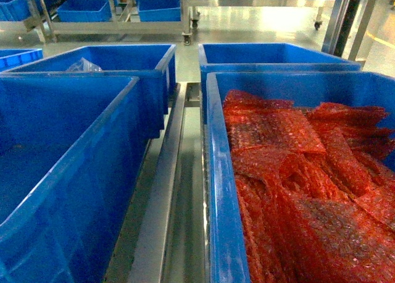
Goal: Pick blue part to blue bin on bottom shelf
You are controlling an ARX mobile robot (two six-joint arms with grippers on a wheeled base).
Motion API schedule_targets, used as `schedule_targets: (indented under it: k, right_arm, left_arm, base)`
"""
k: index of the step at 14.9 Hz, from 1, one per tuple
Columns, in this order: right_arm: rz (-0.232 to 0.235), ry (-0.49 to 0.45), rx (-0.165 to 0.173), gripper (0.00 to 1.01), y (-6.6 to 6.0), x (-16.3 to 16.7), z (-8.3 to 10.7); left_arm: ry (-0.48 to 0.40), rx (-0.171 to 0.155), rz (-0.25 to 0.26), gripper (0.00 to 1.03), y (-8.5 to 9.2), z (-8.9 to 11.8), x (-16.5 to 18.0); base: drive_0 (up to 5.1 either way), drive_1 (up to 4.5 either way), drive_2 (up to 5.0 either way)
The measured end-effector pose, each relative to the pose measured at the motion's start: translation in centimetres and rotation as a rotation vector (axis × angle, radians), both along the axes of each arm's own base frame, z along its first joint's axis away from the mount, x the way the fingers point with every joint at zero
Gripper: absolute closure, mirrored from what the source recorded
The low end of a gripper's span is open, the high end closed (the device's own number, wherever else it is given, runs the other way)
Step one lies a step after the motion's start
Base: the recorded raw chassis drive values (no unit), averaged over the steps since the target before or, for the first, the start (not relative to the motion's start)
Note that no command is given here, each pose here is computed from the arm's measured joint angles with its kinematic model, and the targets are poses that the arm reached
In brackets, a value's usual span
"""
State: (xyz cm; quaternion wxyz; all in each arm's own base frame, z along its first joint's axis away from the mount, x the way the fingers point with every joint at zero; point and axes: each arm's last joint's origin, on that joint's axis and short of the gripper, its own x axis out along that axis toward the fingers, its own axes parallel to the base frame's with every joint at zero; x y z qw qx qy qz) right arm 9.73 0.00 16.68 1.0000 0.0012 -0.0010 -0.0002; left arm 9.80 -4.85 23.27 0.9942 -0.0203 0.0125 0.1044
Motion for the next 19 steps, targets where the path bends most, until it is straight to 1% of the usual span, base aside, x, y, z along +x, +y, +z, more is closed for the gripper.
schedule_targets:
  k: [9,10,11,12,13,14,15,16,17,18,19]
  right_arm:
    - [0.000,0.000,0.000,0.03,0.0,0.0,0.0]
    - [0.000,0.000,0.000,0.03,0.0,0.0,0.0]
    - [0.000,0.000,0.000,0.03,0.0,0.0,0.0]
    - [0.000,0.000,0.000,0.03,0.0,0.0,0.0]
    - [0.000,0.000,0.000,0.03,0.0,0.0,0.0]
    - [0.000,0.000,0.000,0.03,0.0,0.0,0.0]
    - [0.000,0.000,0.000,0.03,0.0,0.0,0.0]
    - [0.000,0.000,0.000,0.03,0.0,0.0,0.0]
    - [0.000,0.000,0.000,0.03,0.0,0.0,0.0]
    - [0.000,0.000,0.000,0.03,0.0,0.0,0.0]
    - [0.000,0.000,0.000,0.03,0.0,0.0,0.0]
  left_arm:
    - [0.000,0.000,0.000,0.60,0.0,0.0,0.0]
    - [0.079,0.046,0.027,0.60,0.0,-0.2,-0.1]
    - [0.127,0.062,0.022,0.60,-0.1,-0.6,0.0]
    - [0.135,0.059,-0.003,0.60,-0.3,-0.7,0.0]
    - [0.096,-0.002,-0.060,0.60,-0.6,-0.3,1.0]
    - [0.091,-0.039,-0.048,0.60,-0.4,-0.2,3.4]
    - [0.132,-0.071,-0.046,0.60,0.2,-0.8,6.5]
    - [0.197,-0.071,-0.062,0.60,0.5,-1.9,8.7]
    - [0.229,-0.060,-0.067,0.55,0.4,-2.5,9.1]
    - [0.210,-0.065,-0.061,0.40,0.6,-2.2,9.0]
    - [0.191,-0.069,-0.055,0.29,0.7,-1.9,8.9]
  base:
    - [0.0,0.00,0.0]
    - [0.0,0.00,0.0]
    - [0.0,0.00,0.0]
    - [0.0,0.00,0.0]
    - [0.0,0.00,0.0]
    - [0.0,0.00,0.0]
    - [0.0,0.00,0.0]
    - [0.0,0.00,0.0]
    - [0.0,0.00,0.0]
    - [0.0,0.00,0.0]
    - [0.0,0.00,0.0]
